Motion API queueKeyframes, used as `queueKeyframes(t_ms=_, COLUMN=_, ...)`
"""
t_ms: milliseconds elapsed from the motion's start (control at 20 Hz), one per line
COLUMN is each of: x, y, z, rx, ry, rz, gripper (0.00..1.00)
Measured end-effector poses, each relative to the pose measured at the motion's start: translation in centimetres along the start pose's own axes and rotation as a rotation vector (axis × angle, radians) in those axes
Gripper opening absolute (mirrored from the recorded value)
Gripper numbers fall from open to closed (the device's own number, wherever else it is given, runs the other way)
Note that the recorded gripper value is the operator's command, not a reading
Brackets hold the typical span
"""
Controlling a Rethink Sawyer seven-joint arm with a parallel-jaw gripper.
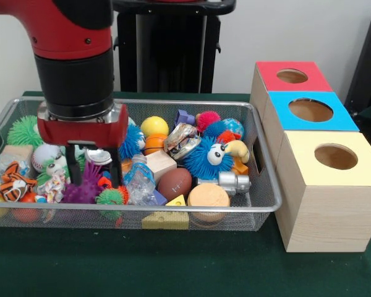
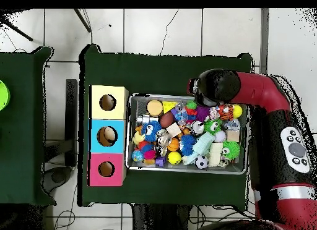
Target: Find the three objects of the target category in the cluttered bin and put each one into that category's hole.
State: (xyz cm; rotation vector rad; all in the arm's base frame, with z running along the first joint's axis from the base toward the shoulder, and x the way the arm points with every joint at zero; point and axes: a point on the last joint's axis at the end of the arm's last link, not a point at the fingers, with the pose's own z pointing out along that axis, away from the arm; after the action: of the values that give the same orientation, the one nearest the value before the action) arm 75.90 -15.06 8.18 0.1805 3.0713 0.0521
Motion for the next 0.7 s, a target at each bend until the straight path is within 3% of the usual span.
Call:
queueKeyframes(t_ms=400, x=0.1, y=-3.0, z=-3.3, rx=0.002, ry=0.01, rz=0.048, gripper=1.0)
queueKeyframes(t_ms=700, x=0.8, y=-3.8, z=-5.5, rx=0.018, ry=0.002, rz=0.051, gripper=1.0)
